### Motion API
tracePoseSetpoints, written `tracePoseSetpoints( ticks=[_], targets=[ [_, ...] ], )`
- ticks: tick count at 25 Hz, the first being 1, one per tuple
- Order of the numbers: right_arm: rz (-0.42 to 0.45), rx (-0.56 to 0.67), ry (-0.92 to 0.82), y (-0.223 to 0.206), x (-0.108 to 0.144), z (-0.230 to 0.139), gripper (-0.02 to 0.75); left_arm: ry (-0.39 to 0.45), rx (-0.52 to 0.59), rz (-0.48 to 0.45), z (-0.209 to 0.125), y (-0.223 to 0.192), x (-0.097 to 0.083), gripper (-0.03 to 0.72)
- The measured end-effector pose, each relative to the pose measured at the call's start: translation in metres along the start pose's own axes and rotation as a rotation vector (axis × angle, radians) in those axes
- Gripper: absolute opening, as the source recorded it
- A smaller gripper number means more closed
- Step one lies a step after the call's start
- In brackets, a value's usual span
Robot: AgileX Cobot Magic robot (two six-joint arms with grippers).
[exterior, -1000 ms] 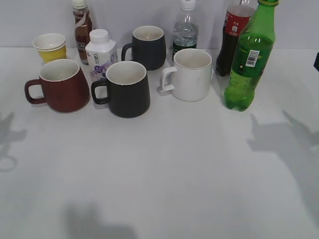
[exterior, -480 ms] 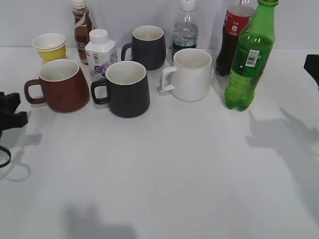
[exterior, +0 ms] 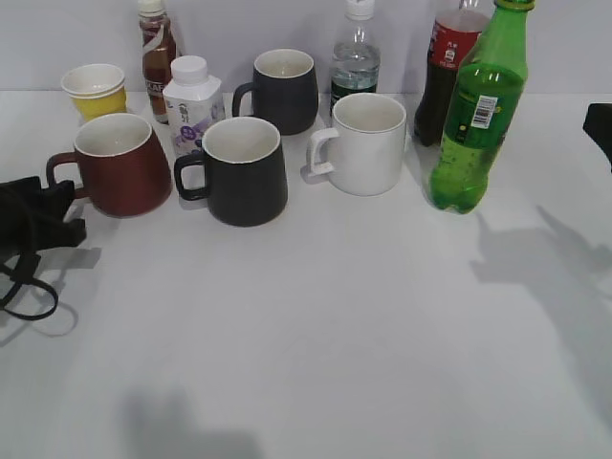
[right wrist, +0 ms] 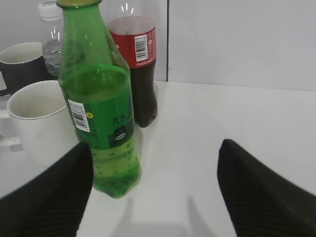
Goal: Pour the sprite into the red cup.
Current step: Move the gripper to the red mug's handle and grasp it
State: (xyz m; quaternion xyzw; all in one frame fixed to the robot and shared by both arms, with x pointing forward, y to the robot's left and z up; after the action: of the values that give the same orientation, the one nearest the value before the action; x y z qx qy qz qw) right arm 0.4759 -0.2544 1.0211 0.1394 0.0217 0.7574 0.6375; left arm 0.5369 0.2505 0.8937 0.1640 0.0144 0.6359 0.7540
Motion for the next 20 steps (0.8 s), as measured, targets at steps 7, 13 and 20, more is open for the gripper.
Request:
tracePoseSetpoints(
  ticks=[7, 13, 20],
  targets=[
    [0.000, -0.001, 0.000, 0.000, 0.000, 0.000, 0.586, 0.001, -0.035, 0.005, 0.008, -0.016, 0.001, 0.323],
    [0.005, 0.000, 0.013, 0.000, 0.001, 0.000, 0.586, 0.005, -0.013, 0.012, 0.008, -0.034, 0.004, 0.312],
    [0.009, 0.001, 0.026, 0.000, 0.001, 0.000, 0.586, 0.001, -0.006, 0.009, 0.004, -0.050, 0.004, 0.282]
  ],
)
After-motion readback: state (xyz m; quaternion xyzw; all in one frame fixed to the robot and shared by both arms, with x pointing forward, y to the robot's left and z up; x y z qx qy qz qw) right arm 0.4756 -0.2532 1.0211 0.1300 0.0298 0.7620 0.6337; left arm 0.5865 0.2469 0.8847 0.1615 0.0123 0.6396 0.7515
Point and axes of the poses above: a point on each arm's last joint axis where the gripper is mounted, y pointing back along that axis away from the gripper, x along the wrist's bending axis when the last joint is at zero, z = x × y, the point moved 4 cm from there along -y, pointing out along that axis toward the gripper, and after that the axes turned 10 degrees about -y, right-handed, at the moved point
